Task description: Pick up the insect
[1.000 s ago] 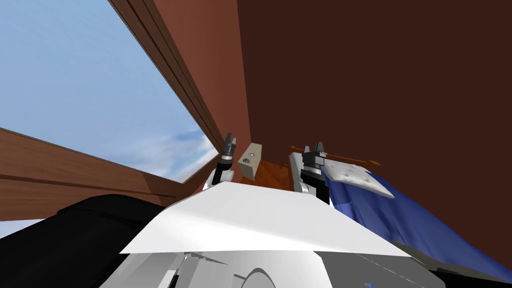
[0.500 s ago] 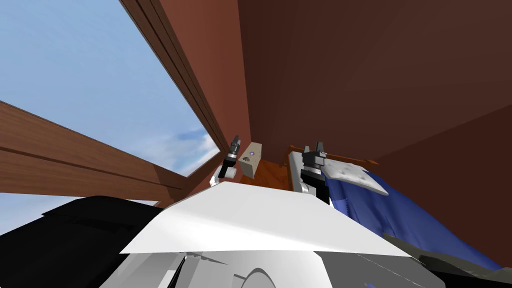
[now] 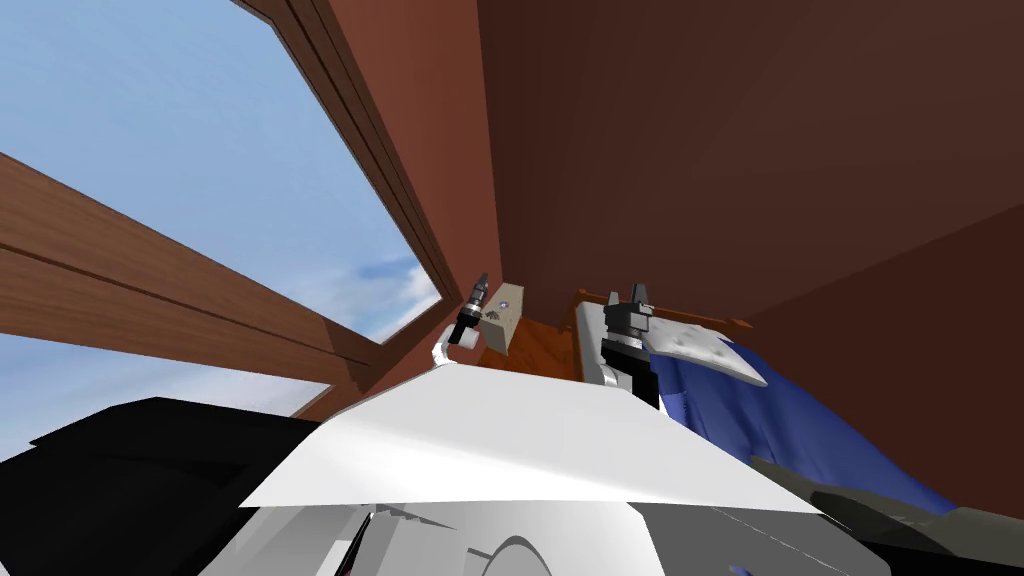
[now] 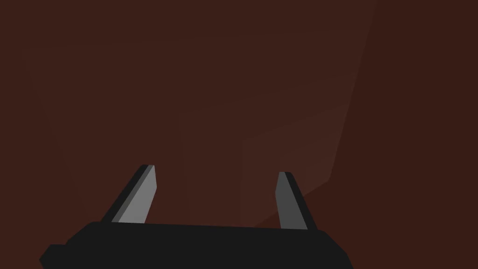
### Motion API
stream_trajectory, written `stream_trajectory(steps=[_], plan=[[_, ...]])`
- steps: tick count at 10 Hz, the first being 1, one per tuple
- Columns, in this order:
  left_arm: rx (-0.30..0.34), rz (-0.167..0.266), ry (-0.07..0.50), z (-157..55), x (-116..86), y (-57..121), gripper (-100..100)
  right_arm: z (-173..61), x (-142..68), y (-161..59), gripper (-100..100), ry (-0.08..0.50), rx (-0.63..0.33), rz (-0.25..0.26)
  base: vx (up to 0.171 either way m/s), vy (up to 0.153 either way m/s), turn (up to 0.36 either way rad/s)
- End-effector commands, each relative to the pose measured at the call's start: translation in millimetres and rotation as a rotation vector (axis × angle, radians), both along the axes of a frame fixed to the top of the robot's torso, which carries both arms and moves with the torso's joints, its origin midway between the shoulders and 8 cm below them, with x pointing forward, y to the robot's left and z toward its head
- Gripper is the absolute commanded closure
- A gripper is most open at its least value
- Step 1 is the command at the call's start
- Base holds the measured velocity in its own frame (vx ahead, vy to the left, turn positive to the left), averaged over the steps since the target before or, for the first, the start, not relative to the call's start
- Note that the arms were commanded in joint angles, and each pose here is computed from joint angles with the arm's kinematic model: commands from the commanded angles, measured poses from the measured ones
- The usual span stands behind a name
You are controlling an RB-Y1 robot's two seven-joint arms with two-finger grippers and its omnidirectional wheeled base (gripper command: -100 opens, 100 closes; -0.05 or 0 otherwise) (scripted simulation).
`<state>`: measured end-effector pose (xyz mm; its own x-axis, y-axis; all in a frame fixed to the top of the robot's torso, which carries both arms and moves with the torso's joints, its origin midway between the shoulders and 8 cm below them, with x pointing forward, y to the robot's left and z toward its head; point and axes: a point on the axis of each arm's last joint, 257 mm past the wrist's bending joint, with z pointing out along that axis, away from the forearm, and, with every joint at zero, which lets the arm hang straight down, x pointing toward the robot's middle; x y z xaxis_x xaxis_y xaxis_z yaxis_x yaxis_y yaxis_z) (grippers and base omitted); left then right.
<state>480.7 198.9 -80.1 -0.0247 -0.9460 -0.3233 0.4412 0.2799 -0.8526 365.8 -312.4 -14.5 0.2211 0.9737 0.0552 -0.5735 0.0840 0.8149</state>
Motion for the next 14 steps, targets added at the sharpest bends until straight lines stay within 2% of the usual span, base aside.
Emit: stream_trajectory(steps=[1,3,4,5,6,7,10,12,13,14], plan=[[0.029,-0.002,0.050,-13.9,18.0,-6.1,-100,0.0,0.0,0.0,0,0.000,0.000,0.000,-0.083,-0.057,0.043],[0.032,0.003,0.081,-28.4,21.6,-4.1,-100,0.0,0.0,0.0,0,0.000,0.000,0.000,-0.050,-0.021,0.002],[0.052,0.003,0.116,-38.8,34.6,-8.5,-100,0.0,0.0,0.0,0,0.000,0.000,0.000,-0.033,-0.008,0.024],[0.053,0.005,0.128,-44.9,35.6,-7.6,-100,0.0,0.0,0.0,0,0.000,0.000,0.000,-0.033,-0.013,0.016],[0.074,0.006,0.160,-54.0,47.9,-11.8,-100,0.0,0.0,0.0,0,0.000,0.000,0.000,-0.043,-0.031,0.028],[0.076,0.008,0.176,-62.2,49.0,-10.4,-100,0.0,0.0,0.0,0,0.000,0.000,0.000,-0.039,-0.029,0.014],[0.116,0.014,0.250,-83.6,72.3,-16.4,-100,0.0,0.0,0.0,0,0.000,0.000,0.000,-0.032,-0.023,0.019],[0.120,0.019,0.280,-99.0,73.3,-13.6,-100,0.0,0.0,0.0,0,0.000,0.000,0.000,-0.013,-0.011,0.005],[0.139,0.023,0.312,-106.8,83.7,-16.1,-100,0.0,0.0,0.0,0,0.000,0.000,0.000,-0.014,-0.011,0.025],[0.142,0.026,0.335,-118.5,83.9,-13.9,-100,0.0,0.0,0.0,0,0.000,0.000,0.000,-0.013,-0.012,0.009]])
